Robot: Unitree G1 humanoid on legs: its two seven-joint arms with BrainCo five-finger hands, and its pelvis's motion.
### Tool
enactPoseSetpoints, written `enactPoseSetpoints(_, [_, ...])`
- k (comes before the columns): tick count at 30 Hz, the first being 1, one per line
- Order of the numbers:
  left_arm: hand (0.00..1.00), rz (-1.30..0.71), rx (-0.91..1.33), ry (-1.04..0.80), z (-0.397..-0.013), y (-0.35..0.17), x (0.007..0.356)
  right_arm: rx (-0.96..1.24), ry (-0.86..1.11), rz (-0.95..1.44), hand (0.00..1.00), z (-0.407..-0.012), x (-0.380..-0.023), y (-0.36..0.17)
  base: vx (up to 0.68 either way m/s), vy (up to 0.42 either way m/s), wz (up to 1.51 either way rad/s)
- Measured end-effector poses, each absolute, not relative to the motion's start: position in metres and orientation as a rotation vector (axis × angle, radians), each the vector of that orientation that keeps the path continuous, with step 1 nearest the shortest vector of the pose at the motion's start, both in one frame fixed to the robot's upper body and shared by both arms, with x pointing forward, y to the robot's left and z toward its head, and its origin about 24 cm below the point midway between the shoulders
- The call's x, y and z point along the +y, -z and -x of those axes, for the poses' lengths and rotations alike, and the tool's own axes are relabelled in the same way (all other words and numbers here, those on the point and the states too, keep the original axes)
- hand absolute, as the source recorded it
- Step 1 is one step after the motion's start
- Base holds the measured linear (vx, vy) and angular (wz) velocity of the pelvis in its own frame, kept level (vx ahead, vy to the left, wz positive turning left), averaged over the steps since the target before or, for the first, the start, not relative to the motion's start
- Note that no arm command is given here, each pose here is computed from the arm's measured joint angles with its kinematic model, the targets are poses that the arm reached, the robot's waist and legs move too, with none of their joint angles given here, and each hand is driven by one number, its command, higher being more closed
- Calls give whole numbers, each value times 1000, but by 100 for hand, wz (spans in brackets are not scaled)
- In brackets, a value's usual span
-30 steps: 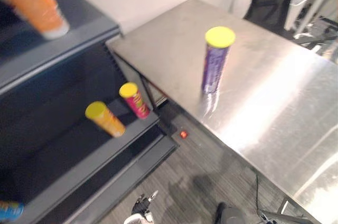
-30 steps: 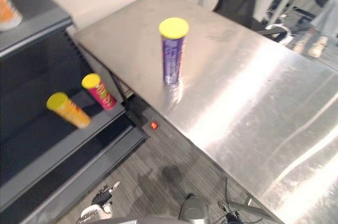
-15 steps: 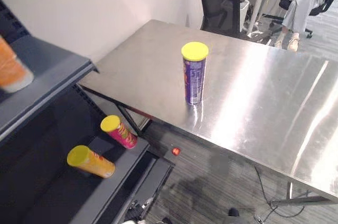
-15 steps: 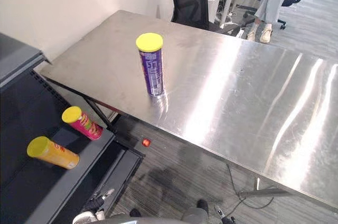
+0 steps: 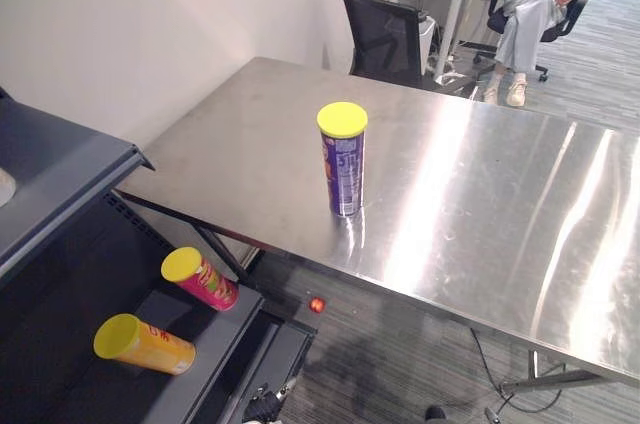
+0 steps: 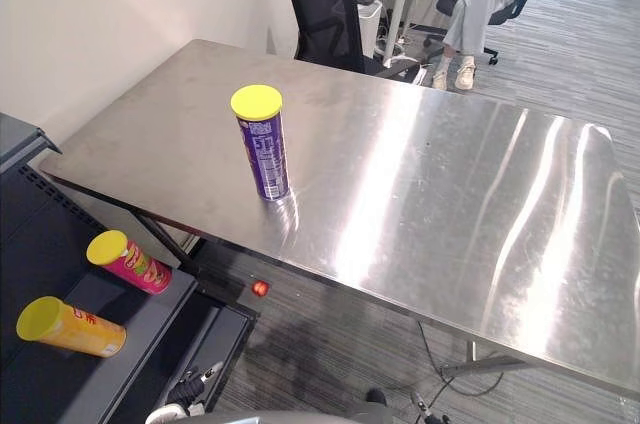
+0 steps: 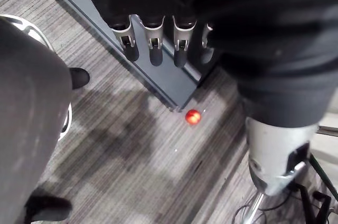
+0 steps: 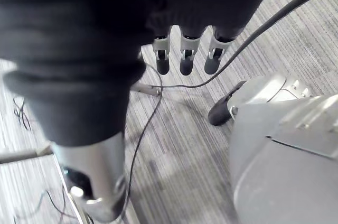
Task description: Put the gum and the chips on the shelf.
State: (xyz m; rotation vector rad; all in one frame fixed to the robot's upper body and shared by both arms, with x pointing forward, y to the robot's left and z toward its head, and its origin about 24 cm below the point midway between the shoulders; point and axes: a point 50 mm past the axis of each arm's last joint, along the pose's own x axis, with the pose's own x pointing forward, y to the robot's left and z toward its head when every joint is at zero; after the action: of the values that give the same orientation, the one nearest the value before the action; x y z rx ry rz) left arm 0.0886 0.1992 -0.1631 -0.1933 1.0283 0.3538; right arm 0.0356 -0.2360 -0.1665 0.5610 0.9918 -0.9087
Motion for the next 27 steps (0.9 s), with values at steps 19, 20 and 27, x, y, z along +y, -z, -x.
enactPoseSetpoints(19, [0,209,1034,-408,-84,164,201,225,1895,-901,0,20,-369,104,-50,-66,-18])
enactPoseSetpoints(20, [0,207,1033,-416,-84,164,201,175,1883,-830,0,15,-382,91,-10,-45,-34])
enactPoseSetpoints(27, [0,220,1045,-448,-79,165,199,-146,1819,-522,0,-20,-434,9,-15,-59,-20])
